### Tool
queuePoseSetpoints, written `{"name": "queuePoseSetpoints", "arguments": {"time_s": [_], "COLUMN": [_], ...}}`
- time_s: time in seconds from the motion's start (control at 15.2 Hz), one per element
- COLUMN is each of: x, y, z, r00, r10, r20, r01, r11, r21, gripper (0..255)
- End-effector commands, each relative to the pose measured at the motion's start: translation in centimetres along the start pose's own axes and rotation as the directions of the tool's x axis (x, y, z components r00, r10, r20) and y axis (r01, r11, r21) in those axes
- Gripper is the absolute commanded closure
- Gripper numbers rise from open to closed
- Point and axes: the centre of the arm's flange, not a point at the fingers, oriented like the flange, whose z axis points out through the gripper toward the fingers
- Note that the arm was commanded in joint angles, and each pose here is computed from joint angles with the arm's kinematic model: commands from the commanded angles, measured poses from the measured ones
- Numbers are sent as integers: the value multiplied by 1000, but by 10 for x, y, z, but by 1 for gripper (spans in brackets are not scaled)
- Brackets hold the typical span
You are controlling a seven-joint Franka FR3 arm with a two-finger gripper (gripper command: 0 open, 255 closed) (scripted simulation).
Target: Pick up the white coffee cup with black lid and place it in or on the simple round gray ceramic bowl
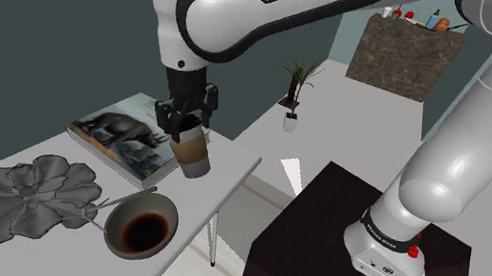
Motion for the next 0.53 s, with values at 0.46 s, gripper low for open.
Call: {"name": "queuePoseSetpoints", "arguments": {"time_s": [0.46], "x": [-28], "y": [-112], "z": [-23], "r00": [1000], "r10": [2], "r20": [-1], "r01": [-2], "r11": [1000], "r21": [0], "gripper": [255]}}
